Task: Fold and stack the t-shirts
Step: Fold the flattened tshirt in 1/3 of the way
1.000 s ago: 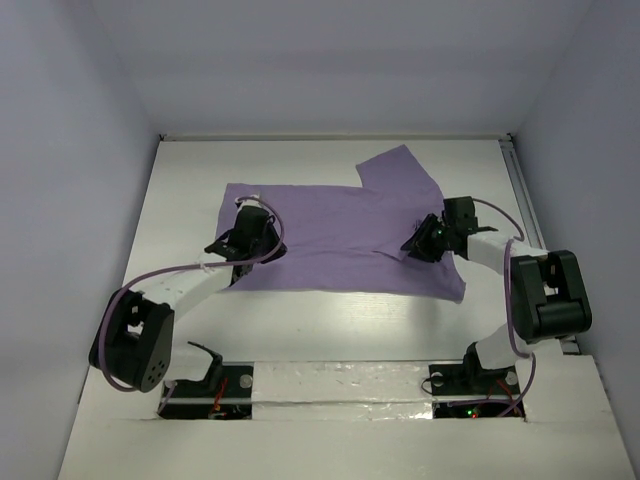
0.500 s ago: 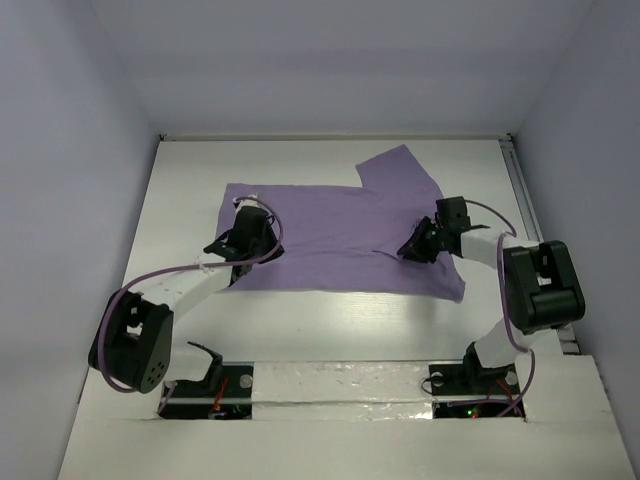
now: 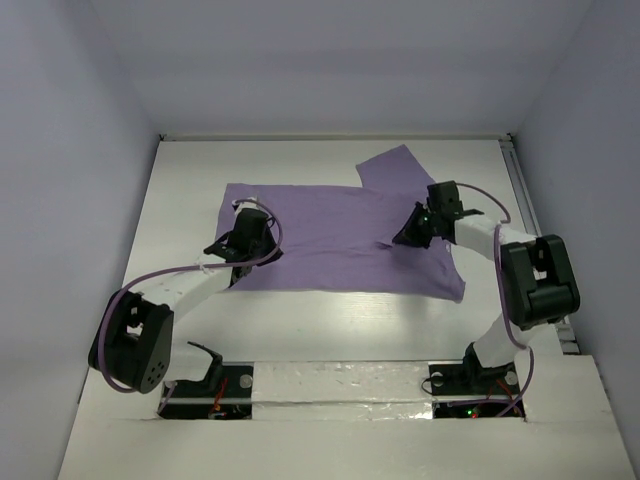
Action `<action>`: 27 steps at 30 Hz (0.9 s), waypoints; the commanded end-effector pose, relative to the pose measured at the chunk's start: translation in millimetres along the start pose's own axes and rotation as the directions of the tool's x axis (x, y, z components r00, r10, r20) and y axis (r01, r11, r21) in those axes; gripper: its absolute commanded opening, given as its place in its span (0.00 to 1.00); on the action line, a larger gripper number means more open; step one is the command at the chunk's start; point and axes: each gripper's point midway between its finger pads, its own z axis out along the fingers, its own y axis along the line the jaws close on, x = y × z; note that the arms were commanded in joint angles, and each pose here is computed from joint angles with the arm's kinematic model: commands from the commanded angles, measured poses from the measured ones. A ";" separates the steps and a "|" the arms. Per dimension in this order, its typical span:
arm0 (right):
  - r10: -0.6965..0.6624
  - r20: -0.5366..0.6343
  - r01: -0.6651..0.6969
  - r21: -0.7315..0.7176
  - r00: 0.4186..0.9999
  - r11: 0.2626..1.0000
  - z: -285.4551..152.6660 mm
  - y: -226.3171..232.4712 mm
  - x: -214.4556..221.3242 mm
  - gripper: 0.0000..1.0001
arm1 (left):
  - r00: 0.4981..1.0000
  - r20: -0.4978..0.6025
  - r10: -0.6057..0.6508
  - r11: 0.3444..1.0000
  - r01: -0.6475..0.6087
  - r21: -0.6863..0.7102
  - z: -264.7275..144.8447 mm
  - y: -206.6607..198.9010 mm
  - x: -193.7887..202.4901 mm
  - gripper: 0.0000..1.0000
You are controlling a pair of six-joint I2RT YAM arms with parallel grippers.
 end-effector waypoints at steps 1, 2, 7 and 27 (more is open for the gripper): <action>-0.088 0.056 0.090 -0.037 0.995 0.995 5.4 37.0 -26.6 0.10 | 0.999 0.033 0.023 1.000 -0.023 0.004 -7.2 -5.0 -11.2 0.04; -0.099 0.058 0.101 -0.032 0.993 0.994 13.2 46.8 -36.5 0.11 | 0.999 0.041 0.023 1.000 -0.024 0.006 -8.2 -7.4 -15.3 0.04; -0.159 0.060 0.160 -0.020 0.985 0.987 37.1 80.0 -55.7 0.29 | 0.997 0.066 0.033 0.999 -0.033 -0.002 -9.2 -13.4 -29.1 0.04; -0.363 0.272 0.365 0.043 0.891 0.930 -15.2 116.8 -103.8 0.00 | 0.973 0.223 -0.050 0.912 0.136 -0.386 93.2 69.2 -214.5 0.45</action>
